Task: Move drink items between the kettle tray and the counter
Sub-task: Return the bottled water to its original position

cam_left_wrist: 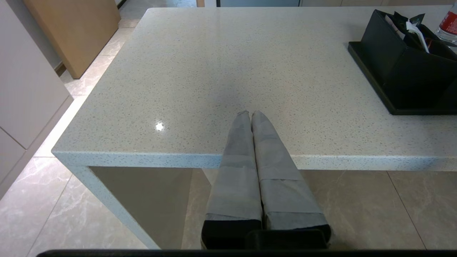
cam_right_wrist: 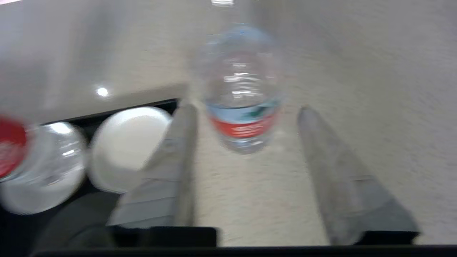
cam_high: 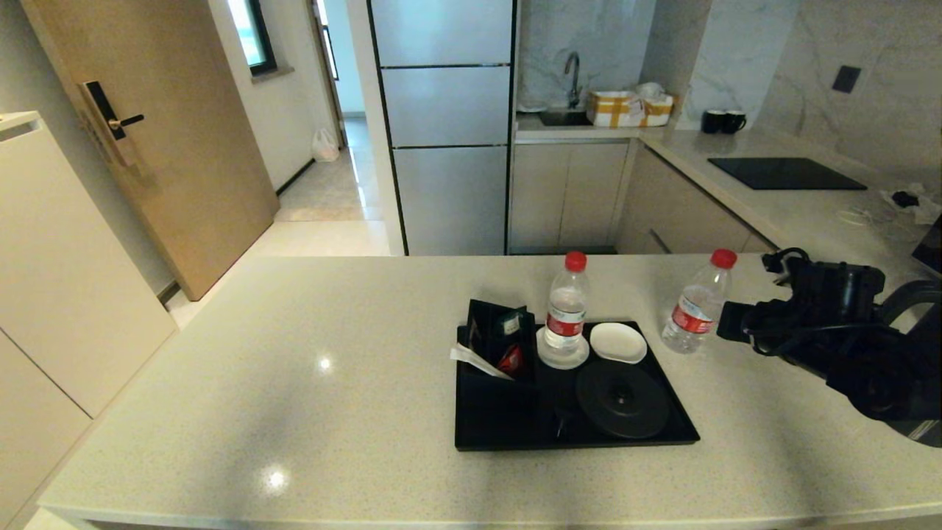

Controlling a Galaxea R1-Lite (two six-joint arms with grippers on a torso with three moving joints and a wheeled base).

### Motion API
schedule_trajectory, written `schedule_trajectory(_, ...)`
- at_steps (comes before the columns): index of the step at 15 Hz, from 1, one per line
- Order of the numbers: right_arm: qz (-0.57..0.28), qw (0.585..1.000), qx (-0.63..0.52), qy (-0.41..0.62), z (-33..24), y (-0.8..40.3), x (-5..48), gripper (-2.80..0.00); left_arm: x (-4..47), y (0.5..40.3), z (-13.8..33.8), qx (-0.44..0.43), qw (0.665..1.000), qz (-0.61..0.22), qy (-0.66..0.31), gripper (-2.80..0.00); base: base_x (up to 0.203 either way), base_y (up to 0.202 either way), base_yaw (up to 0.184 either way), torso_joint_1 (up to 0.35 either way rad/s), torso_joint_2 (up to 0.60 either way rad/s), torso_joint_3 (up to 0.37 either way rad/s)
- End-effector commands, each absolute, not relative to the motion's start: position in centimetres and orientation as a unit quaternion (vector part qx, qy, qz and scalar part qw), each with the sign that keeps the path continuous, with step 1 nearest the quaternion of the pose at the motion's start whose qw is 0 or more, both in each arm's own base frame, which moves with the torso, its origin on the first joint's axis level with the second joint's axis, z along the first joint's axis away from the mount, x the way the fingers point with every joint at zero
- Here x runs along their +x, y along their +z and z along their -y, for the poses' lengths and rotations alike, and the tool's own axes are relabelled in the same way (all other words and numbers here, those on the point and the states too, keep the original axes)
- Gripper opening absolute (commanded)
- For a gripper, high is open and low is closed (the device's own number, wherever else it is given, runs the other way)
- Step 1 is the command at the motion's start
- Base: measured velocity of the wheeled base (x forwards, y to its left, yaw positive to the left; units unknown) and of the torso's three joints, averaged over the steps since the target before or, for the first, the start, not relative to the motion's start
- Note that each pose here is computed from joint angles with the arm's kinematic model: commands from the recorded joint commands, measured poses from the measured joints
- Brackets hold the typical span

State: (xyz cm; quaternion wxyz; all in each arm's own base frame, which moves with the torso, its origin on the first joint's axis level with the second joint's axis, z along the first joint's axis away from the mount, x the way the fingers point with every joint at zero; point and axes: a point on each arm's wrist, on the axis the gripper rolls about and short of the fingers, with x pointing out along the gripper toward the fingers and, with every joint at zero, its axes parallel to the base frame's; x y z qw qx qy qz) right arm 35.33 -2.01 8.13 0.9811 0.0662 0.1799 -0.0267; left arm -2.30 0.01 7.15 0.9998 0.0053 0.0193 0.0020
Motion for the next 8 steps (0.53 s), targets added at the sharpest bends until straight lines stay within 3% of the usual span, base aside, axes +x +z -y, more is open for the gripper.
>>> schedule_trajectory(1, -0.184, 0.980, 0.068, -0.034, 2.5, 7.3, 35.7, 0.00, -2.3, 7.1, 0.0, 0.005, 1.000, -0.020, 0.002, -2.80, 0.000, 0.000, 0.000, 0.000, 0.00, 0.000)
schedule_trajectory(8, -0.173, 0.983, 0.060, -0.023, 2.1, 5.6, 37.1, 0.00, -2.3, 7.1, 0.0, 0.005, 1.000, -0.020, 0.002, -2.80, 0.000, 0.000, 0.000, 0.000, 0.00, 0.000)
